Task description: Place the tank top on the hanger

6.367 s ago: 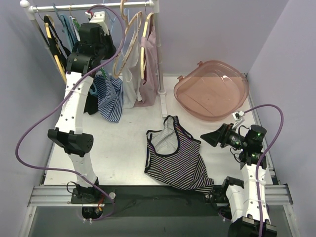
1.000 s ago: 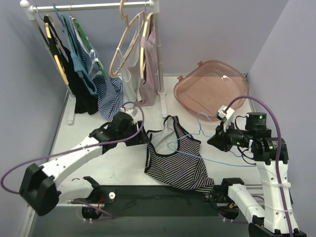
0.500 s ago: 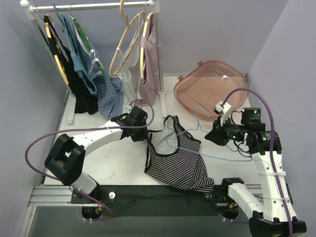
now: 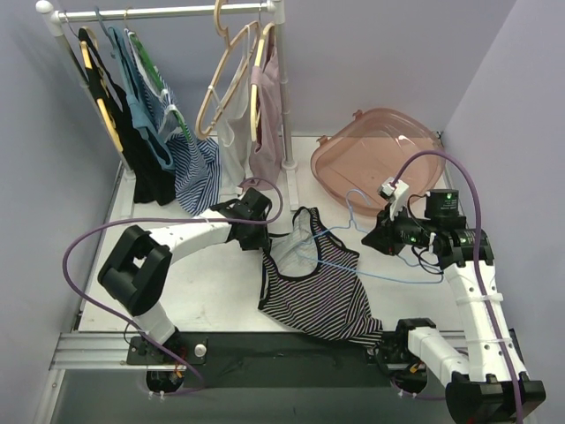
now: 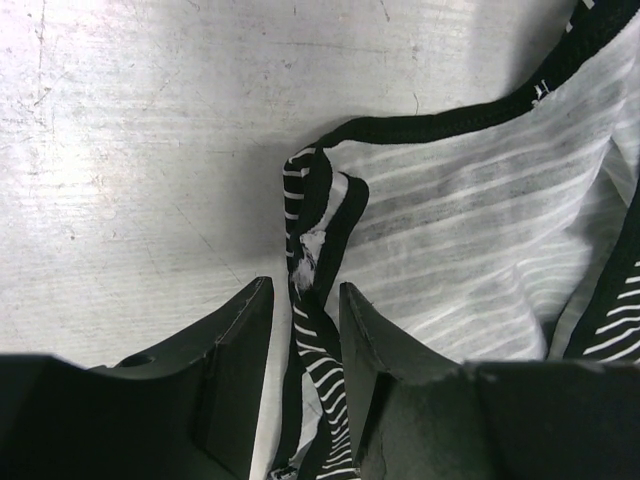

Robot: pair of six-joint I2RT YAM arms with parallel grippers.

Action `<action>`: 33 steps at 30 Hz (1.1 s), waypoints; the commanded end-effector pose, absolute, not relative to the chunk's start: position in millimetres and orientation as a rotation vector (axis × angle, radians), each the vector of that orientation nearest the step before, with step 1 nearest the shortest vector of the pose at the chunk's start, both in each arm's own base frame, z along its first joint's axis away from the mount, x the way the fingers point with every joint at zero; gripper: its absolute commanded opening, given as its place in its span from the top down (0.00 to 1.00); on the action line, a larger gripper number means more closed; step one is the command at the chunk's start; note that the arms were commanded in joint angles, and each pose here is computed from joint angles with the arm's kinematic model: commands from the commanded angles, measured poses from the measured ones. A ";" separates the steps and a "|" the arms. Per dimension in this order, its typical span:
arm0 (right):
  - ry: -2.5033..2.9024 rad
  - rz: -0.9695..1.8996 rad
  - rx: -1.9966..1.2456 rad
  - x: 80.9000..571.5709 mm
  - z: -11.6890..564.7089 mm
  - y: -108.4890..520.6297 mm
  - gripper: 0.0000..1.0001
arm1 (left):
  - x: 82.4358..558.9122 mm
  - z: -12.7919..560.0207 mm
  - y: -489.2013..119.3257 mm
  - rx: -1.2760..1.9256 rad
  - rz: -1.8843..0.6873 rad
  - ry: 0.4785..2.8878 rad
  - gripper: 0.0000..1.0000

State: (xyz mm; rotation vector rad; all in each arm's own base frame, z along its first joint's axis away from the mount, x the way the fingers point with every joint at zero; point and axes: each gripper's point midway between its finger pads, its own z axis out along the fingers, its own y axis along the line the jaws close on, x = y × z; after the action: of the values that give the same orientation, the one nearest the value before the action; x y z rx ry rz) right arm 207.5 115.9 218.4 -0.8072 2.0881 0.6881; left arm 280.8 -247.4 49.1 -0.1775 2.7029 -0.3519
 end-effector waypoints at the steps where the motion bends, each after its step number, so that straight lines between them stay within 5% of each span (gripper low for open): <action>1: 2.041 0.722 -0.809 216.5 221.2 121.4 1.00 | 297.9 58.3 -256.1 -0.150 -0.357 2.655 0.57; 4: 2.041 0.726 -0.809 220.7 219.3 122.1 1.00 | 299.0 56.2 -255.4 -0.148 -0.342 2.659 0.63; 6: 2.048 0.742 -0.813 222.7 216.3 124.2 1.00 | 300.6 61.2 -256.3 -0.145 -0.355 2.641 0.82; 9: 2.049 0.761 -0.829 225.0 212.6 128.9 1.00 | 301.9 74.8 -257.9 -0.126 -0.388 2.605 0.95; 33: 2.031 1.186 -0.670 241.1 215.5 189.0 1.00 | 263.7 187.9 -266.0 0.023 -0.668 2.451 1.00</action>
State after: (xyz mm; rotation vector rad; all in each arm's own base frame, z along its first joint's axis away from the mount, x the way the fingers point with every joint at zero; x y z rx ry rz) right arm 242.8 175.0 205.6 -0.7087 2.0686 1.0575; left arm 264.0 -257.2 135.2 -0.0156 2.5612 -0.5680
